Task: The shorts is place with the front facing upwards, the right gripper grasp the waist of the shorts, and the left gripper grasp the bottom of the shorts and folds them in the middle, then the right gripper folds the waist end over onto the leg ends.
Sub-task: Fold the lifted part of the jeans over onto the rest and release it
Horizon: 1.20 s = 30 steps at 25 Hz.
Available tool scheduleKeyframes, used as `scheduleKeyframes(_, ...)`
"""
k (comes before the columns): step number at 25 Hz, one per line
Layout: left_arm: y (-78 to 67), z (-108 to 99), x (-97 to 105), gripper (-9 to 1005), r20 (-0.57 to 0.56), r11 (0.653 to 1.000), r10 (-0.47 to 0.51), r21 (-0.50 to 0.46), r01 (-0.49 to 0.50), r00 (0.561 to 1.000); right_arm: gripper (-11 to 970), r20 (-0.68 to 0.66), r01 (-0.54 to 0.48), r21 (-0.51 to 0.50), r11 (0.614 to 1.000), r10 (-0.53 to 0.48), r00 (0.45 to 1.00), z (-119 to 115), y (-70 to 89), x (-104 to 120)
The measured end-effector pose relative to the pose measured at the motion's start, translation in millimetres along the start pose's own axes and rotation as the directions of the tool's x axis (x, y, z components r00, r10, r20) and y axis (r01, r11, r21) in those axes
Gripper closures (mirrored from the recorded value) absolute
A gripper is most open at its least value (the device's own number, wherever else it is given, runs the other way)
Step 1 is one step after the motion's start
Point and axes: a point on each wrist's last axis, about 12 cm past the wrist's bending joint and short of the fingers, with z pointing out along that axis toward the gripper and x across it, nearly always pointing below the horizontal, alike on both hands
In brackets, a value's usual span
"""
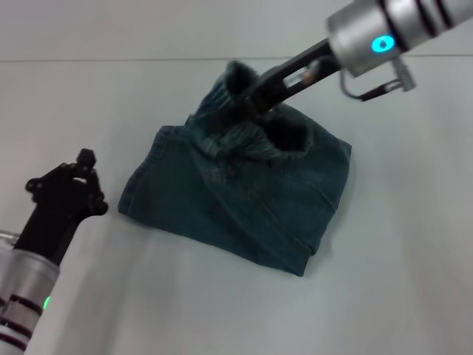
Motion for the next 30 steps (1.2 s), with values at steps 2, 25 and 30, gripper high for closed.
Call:
scheduleKeyframes(2, 2.7, -5, 1, 996, 0.004, 1.0, 0.0, -0.016, 0.0, 1.0, 733, -0.021, 0.02, 0.017, 1.0, -0.019, 1.0, 11, 2.8, -5)
scheduleKeyframes(25, 9.1, -8, 2, 996, -0.005, 0.999, -0.001, -0.051, 0.001, 1.0, 287, -0.024, 0.088, 0.043, 0.995, -0.087, 0.996, 23, 5.5, -10)
scheduleKeyframes(30, 14.9, -9, 0, 996, 0.011, 0.997, -0.058, -0.045, 0.059, 0.998, 58, 0.105, 0.048, -0.007, 0.999, -0.047, 0.993, -7, -5.8, 10)
